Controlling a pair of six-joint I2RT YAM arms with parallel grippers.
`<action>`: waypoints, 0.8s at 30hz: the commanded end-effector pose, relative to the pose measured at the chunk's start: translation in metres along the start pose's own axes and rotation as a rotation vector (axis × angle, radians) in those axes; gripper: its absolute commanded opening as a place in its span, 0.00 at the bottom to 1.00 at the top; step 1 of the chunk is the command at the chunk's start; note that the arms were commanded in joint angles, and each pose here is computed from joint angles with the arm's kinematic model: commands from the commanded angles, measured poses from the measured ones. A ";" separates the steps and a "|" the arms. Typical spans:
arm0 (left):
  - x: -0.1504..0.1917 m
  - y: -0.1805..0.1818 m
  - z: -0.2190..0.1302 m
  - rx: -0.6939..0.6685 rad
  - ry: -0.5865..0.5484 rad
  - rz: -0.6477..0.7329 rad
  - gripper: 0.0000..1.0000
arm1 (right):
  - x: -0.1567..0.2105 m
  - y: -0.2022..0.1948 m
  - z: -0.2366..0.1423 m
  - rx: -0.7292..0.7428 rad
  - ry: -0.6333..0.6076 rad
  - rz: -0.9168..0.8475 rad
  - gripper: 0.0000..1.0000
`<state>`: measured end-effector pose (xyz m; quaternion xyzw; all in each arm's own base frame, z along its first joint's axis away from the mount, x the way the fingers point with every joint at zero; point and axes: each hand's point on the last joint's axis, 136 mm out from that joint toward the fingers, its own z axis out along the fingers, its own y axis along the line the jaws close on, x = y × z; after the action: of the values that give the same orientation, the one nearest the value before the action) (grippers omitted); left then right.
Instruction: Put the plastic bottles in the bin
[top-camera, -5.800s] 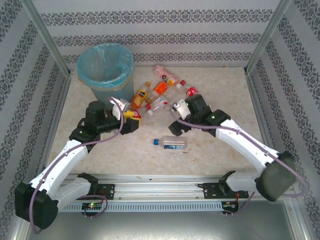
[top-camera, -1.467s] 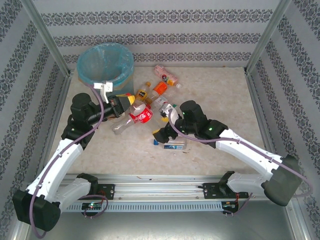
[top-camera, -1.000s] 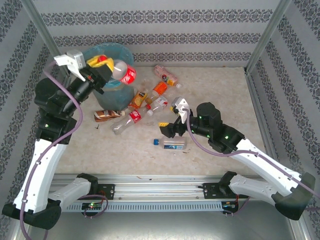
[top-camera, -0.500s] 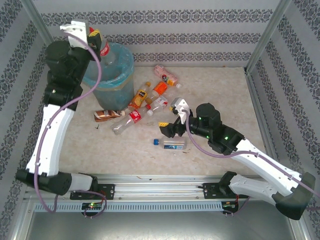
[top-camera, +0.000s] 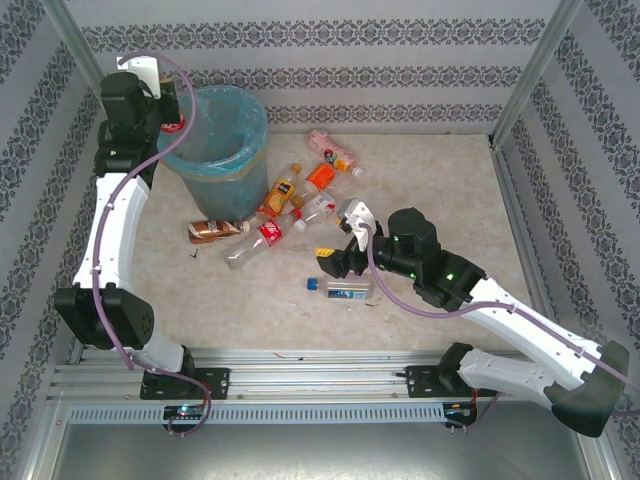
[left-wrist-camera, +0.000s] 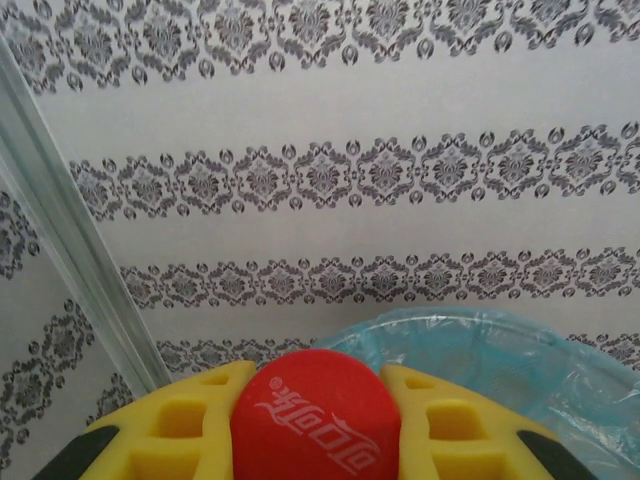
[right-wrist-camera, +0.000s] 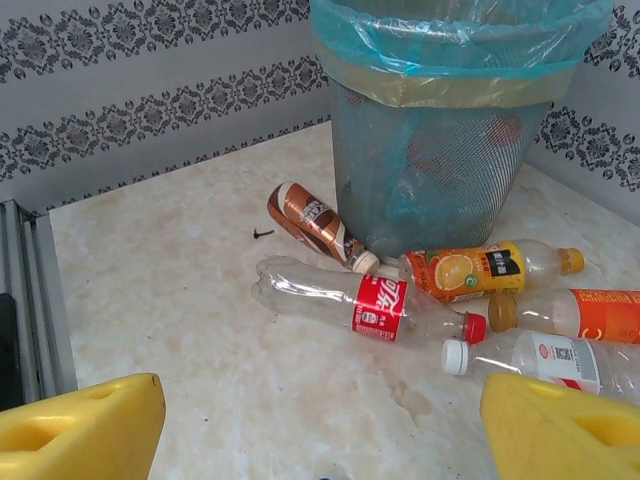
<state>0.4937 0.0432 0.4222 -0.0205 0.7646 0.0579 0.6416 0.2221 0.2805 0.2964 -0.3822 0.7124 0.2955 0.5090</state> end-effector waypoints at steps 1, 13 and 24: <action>0.019 -0.007 0.015 0.053 0.014 -0.030 0.00 | 0.001 0.003 -0.004 0.002 -0.013 -0.023 0.82; 0.078 -0.022 0.042 0.118 0.085 -0.015 0.00 | 0.009 0.005 0.000 -0.008 0.009 -0.009 0.81; 0.060 -0.028 0.047 0.147 -0.053 -0.060 0.00 | 0.010 0.006 0.001 -0.011 0.015 -0.016 0.80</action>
<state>0.5254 0.0235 0.3361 0.0058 0.7833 -0.0048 0.6216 0.2191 0.2794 0.2897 -0.3839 0.7155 0.2936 0.5043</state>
